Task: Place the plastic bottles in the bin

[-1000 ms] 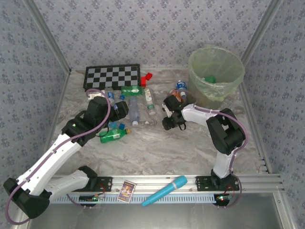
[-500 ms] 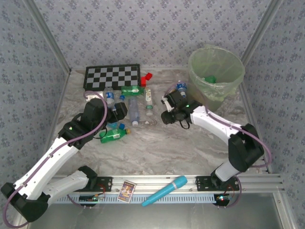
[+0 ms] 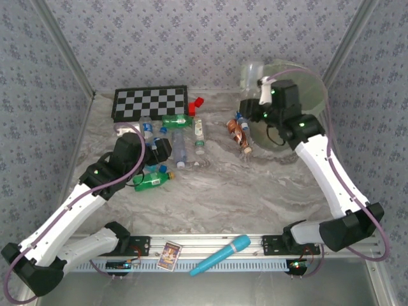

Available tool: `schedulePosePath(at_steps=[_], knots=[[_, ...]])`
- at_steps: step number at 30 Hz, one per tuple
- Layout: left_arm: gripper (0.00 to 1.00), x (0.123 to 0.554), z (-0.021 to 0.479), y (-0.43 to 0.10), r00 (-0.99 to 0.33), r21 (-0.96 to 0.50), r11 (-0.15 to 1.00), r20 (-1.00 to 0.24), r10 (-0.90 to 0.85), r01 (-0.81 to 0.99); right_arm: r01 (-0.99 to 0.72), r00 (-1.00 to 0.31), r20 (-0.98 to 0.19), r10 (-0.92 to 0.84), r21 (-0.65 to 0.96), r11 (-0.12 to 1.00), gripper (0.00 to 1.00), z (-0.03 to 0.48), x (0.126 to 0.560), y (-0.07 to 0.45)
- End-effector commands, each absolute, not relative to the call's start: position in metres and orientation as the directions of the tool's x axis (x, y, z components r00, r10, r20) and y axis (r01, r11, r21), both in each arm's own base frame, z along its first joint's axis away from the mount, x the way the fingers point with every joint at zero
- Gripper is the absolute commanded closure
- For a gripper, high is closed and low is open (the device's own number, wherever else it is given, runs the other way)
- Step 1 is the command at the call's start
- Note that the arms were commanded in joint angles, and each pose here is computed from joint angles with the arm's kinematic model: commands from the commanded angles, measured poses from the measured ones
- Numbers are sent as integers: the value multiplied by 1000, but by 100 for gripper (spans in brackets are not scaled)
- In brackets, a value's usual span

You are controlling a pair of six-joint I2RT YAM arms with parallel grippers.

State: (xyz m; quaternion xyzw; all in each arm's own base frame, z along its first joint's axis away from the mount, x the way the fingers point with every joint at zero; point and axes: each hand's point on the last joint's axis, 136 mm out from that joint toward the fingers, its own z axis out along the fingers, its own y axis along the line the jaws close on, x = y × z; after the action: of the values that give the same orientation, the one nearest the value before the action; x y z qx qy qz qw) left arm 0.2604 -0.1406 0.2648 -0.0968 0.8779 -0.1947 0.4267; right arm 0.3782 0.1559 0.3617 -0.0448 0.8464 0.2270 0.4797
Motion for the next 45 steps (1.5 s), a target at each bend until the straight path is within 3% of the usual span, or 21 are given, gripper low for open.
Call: schedulePosePath(at_steps=[1,15,21,27,32,35,39,45], knots=[[0,265,284,-151,-596,-449,893,-725,-344,31,-282,-521,-800,297,490,825,62,397,384,143],[0,257,293,-159,-590,-432,899,-744,-315,65,-36,-509,-458,729,857,514,60,401,445,84],[0,250,290,-152,-584,-441,896,-743,-328,59,113,-483,-298,823,911,397,61,378,458,73],[0,244,287,-144,-575,-444,895,-745,-339,47,178,-357,-260,897,924,339,62,374,457,49],[0,239,289,-136,-559,-450,892,-750,-354,38,196,-354,-200,913,939,282,60,368,469,46],[0,238,291,-132,-544,-453,891,-756,-363,34,203,-362,-200,911,936,286,49,367,474,47],[0,237,293,-130,-537,-453,891,-759,-368,31,192,-369,-220,903,932,306,17,371,475,48],[0,240,296,-132,-539,-442,896,-764,-355,36,142,-399,-291,870,917,372,8,386,472,53]])
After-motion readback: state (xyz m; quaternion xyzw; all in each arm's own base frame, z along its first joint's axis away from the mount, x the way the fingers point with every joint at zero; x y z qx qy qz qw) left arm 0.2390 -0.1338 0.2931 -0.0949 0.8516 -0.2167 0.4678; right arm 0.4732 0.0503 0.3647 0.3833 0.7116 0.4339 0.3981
